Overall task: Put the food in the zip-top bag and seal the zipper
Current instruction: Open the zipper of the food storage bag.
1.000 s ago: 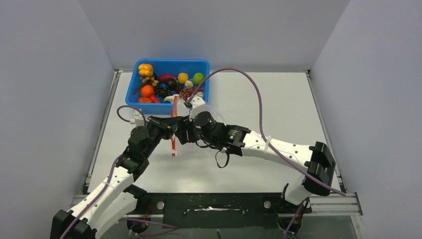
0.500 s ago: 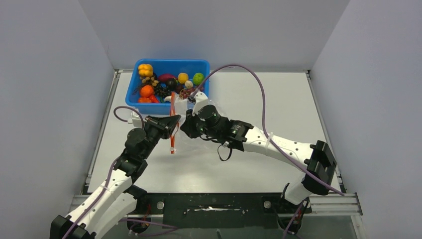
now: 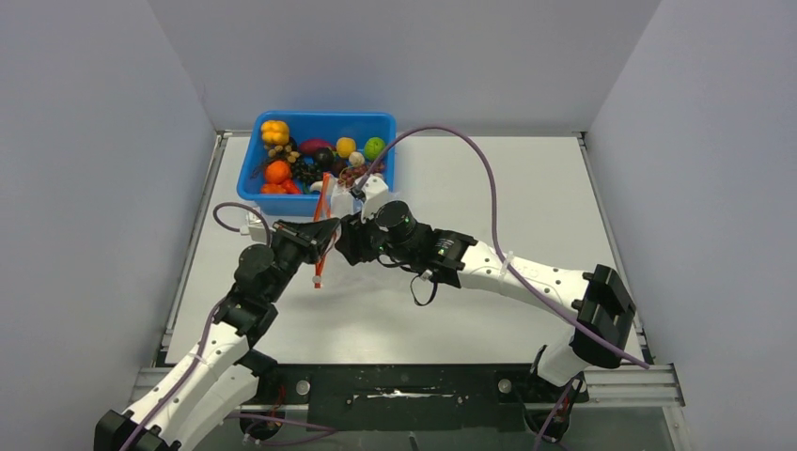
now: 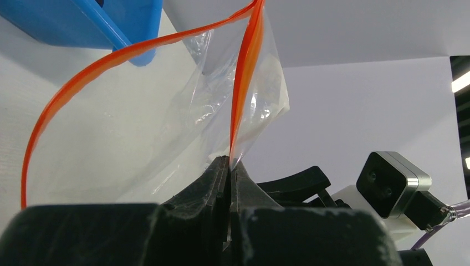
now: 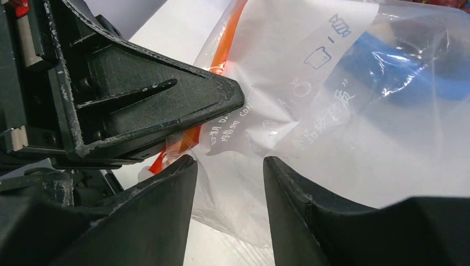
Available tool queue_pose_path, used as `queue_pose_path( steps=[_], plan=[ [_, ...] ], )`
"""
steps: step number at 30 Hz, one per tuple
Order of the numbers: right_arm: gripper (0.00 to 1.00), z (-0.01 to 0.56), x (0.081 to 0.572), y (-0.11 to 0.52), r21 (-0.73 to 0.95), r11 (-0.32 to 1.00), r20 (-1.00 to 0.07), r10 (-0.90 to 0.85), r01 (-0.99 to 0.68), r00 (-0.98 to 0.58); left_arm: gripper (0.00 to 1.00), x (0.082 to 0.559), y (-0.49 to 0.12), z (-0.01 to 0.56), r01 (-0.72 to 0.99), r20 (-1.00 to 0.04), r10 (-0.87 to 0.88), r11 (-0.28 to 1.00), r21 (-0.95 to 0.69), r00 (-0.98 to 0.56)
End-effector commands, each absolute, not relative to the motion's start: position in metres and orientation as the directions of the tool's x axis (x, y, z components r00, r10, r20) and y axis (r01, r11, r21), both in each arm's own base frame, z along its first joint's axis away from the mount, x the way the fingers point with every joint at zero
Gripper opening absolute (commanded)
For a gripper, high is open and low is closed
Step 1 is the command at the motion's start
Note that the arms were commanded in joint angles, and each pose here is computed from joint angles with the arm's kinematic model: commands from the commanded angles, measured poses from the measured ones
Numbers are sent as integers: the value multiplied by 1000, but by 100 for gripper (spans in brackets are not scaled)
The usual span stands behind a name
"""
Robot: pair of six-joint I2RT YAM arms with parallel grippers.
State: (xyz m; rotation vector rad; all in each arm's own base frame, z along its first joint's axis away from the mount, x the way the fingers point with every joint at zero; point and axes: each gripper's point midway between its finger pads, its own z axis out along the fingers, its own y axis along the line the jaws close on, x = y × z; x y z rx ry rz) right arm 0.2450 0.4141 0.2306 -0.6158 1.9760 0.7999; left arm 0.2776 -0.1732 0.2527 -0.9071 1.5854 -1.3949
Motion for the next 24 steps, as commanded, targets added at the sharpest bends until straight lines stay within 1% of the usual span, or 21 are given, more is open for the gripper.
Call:
queue_pose_path(
  steps=[1, 4, 15, 17, 19, 21, 22, 24],
  plan=[
    [48, 254, 252, 421, 223, 644, -929, -87, -732, -359, 0, 272, -169, 289, 108, -112, -916, 76, -991, -386],
    [48, 253, 250, 424, 223, 628, -932, -86, -746, -352, 0, 271, -167, 290, 116, -112, -920, 74, -991, -376],
    [35, 256, 243, 428, 206, 518, -952, -91, -830, -293, 0, 266, -176, 286, 126, -82, -898, 30, -992, -432],
    [27, 255, 244, 428, 209, 511, -952, -88, -834, -292, 0, 265, -175, 287, 129, -85, -900, 33, -991, -427],
    [12, 255, 244, 429, 203, 504, -955, -88, -839, -284, 0, 265, -174, 288, 131, -83, -903, 30, -991, -422],
    [0, 256, 243, 427, 192, 501, -959, -87, -844, -269, 0, 264, -173, 285, 123, -75, -904, 25, -992, -422],
    [0, 257, 242, 426, 187, 497, -961, -85, -848, -262, 1, 265, -173, 284, 120, -75, -903, 26, -992, -422],
    [0, 260, 236, 424, 184, 478, -966, -72, -859, -247, 8, 266, -174, 277, 105, -87, -902, 47, -993, -423]
  ],
)
